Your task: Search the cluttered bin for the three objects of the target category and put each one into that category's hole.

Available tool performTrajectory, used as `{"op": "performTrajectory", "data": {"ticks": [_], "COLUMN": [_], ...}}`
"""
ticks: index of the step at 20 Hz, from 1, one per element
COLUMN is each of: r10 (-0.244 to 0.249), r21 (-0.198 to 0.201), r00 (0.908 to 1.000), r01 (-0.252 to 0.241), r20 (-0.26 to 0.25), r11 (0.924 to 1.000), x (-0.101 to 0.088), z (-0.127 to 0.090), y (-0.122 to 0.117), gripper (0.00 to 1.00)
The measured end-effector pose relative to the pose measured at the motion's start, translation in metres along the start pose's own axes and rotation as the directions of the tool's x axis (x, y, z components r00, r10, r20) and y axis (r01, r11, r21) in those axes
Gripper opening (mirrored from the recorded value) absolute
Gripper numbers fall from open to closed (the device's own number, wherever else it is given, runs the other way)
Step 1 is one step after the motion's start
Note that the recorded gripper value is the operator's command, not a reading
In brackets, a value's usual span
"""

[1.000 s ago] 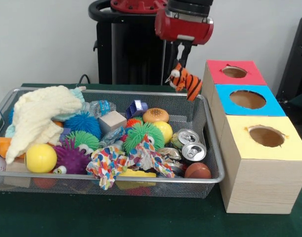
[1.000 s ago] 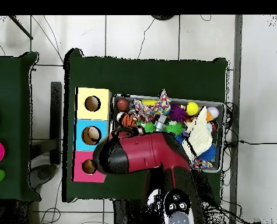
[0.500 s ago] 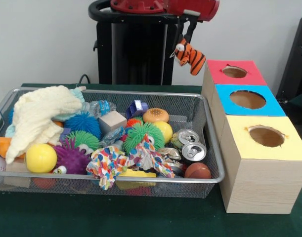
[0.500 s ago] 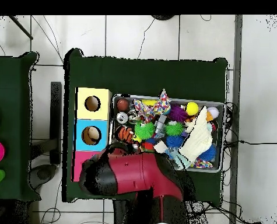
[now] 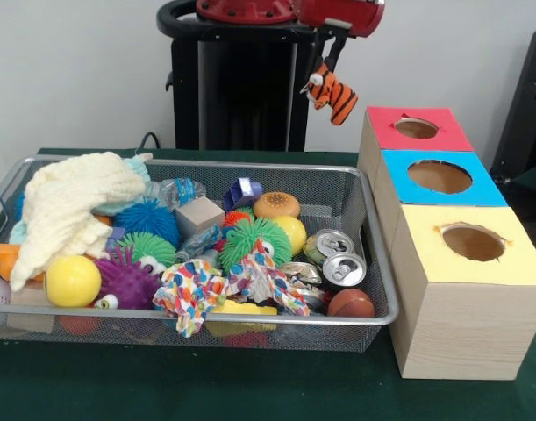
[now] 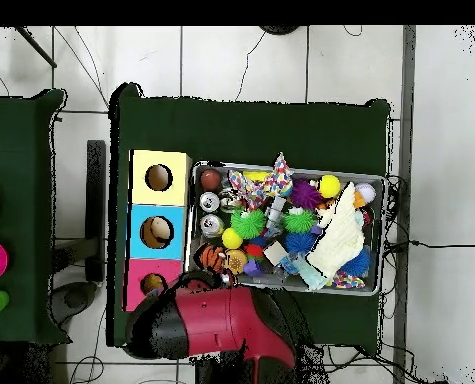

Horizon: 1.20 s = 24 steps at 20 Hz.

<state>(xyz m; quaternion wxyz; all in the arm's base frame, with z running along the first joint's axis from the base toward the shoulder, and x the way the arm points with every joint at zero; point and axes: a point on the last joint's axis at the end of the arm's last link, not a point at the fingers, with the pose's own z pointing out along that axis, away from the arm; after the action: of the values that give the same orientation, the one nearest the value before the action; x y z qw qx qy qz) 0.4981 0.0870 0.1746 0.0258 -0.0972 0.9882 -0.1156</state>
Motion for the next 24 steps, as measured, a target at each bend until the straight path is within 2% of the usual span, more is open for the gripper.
{"op": "performTrajectory", "data": {"ticks": [6, 18, 24], "r10": [0.035, 0.128, 0.153], "r21": [-0.001, -0.015, -0.027], "r00": [0.9989, 0.9914, 0.9879], "r01": [-0.035, -0.128, -0.154], "r20": [-0.032, -0.029, -0.028], "r11": [0.9994, 0.9917, 0.9878], "x": [0.015, 0.029, 0.038], "z": [0.004, -0.005, 0.006], "y": [0.025, 0.104, 0.119], "gripper": [0.00, 0.00, 0.00]}}
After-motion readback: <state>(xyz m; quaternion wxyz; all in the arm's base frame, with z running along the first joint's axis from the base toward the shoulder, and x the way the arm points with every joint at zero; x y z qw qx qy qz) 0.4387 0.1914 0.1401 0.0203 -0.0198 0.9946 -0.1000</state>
